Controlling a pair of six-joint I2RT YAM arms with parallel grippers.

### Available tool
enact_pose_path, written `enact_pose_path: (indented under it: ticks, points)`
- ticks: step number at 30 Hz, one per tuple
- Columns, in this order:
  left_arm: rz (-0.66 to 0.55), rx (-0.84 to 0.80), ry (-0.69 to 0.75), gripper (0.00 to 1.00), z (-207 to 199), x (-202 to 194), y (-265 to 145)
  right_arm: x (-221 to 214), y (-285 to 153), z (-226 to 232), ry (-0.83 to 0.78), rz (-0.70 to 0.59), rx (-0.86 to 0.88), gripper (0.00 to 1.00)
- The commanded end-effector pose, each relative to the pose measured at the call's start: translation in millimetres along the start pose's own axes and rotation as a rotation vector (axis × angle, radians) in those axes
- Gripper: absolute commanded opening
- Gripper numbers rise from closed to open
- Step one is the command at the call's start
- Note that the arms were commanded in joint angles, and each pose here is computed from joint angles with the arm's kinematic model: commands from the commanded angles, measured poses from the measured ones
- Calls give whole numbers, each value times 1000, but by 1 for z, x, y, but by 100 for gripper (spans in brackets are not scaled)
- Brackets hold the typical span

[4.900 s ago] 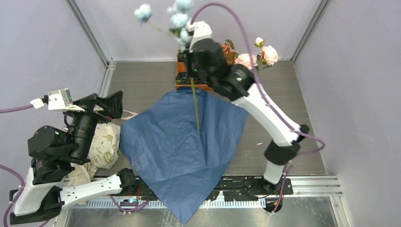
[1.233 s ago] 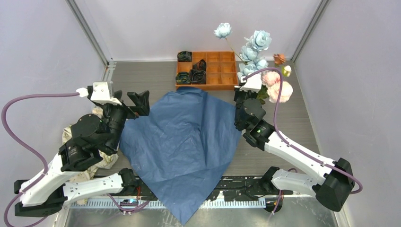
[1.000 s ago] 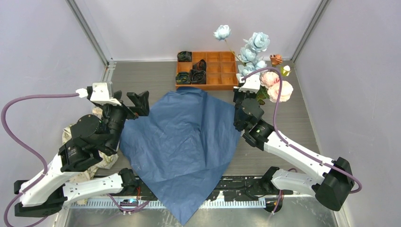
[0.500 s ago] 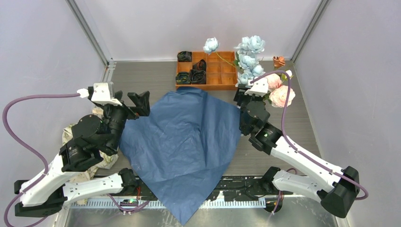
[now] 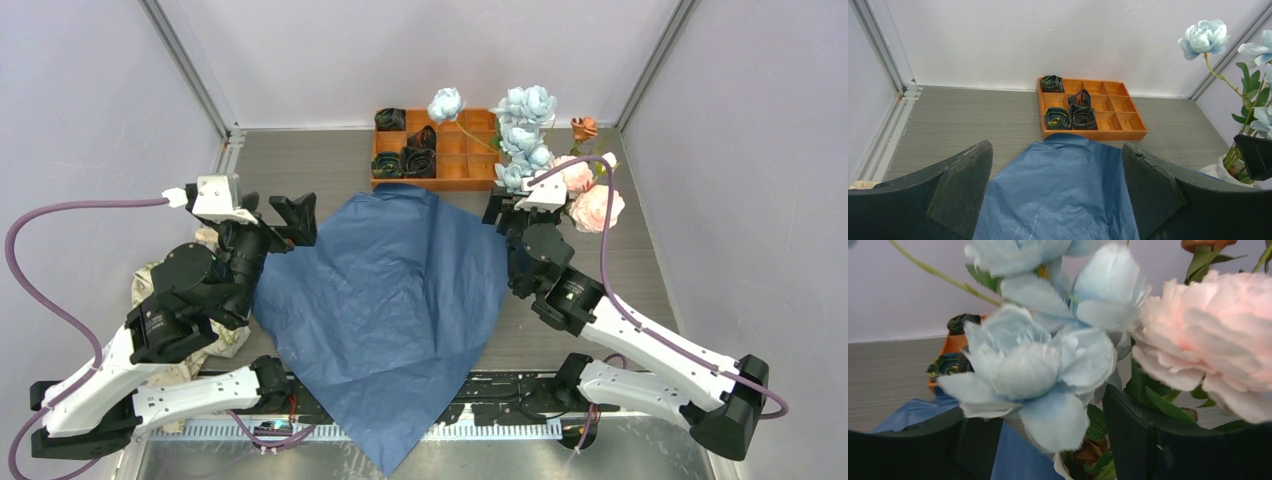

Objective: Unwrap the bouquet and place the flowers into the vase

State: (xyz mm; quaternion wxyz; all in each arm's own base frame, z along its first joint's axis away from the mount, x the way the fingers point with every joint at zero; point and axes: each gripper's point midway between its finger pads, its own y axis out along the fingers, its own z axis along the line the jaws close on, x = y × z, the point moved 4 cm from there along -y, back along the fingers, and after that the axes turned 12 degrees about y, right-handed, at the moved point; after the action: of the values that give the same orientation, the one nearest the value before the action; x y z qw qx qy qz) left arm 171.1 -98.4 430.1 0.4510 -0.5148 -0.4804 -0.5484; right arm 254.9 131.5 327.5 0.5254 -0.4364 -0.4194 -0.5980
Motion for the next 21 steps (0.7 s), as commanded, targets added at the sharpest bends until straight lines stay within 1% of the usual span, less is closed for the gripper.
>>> enact_pose_path:
  ticks: [1,8,10,14,16,17,21]
  points:
    - [-35,7,-67,100,2,10,-1,55,-12,3,139,-88,24,77]
    - [-30,8,-65,100,2,9,-1,81,-21,1,192,-113,53,81]
    - [-30,7,-65,100,2,9,-1,85,-22,1,198,-117,60,85]
    - [-29,6,-63,100,1,9,0,98,-24,2,205,-135,82,87]
    - [-27,8,-63,100,2,9,0,107,-25,5,209,-144,103,95]
    - [-25,7,-62,100,2,8,-1,111,-25,7,210,-147,117,96]
    - [-20,14,-62,100,3,6,-1,134,-28,15,224,-165,167,96]
